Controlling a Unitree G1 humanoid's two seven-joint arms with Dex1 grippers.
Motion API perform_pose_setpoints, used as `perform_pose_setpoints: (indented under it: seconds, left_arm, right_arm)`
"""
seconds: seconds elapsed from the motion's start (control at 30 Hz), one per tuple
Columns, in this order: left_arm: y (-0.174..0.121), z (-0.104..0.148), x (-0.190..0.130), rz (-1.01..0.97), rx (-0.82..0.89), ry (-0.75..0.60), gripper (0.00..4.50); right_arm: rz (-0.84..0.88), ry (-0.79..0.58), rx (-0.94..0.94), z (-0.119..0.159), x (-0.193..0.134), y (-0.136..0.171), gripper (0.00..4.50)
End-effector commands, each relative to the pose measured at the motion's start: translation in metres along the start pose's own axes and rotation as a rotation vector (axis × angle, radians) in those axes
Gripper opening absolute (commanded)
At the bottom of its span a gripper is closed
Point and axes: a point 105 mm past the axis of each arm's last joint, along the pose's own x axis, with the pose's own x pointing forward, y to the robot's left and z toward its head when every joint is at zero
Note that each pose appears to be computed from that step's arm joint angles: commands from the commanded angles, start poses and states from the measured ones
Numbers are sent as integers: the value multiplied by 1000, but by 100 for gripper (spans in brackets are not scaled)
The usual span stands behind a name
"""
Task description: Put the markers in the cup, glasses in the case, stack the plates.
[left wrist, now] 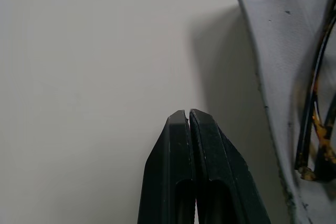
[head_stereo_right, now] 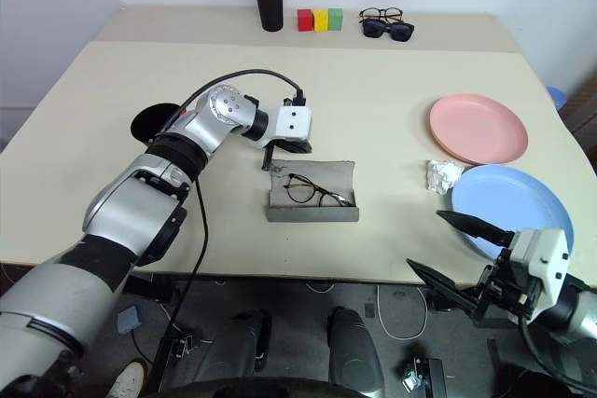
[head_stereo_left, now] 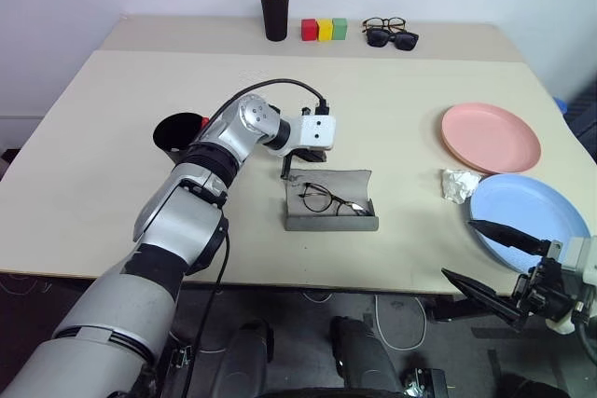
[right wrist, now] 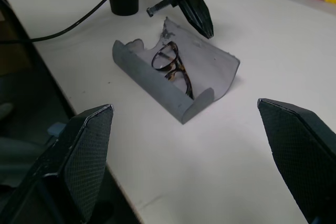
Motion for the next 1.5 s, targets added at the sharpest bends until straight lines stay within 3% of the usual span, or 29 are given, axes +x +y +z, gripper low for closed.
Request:
perform_pose_setpoints:
  seconds: [0.03,0.3,0.6,0.8,0.9,1.03,1.23,1.5]
  left_arm:
    - [-2,6,-4,-41,-20,-44,4]
    - [-38,6,-14,-303,-56,-116,4]
    - [-64,4,-22,-350,-24,-136,4]
    - [-21,58,-44,-51,-31,-407,4]
    - [-23,79,-56,-34,-33,-494,4]
    - [-48,88,-61,-153,-49,-533,119]
    - [-73,91,-64,-243,-87,-545,427]
    - [-80,91,-67,-266,-131,-554,440]
  right_arm:
    - [8,-10,-10,-2,-3,2,450]
    - [0,-2,-20,-10,-6,-3,450]
    - [-62,33,-32,-14,10,-21,450]
    - [-233,89,3,-24,10,-48,450]
    - [-285,136,24,-33,7,-58,450]
    - [-314,188,65,-48,4,-64,450]
    - [-368,320,126,-79,-9,-67,450]
    - [-440,378,142,-97,-11,-75,450]
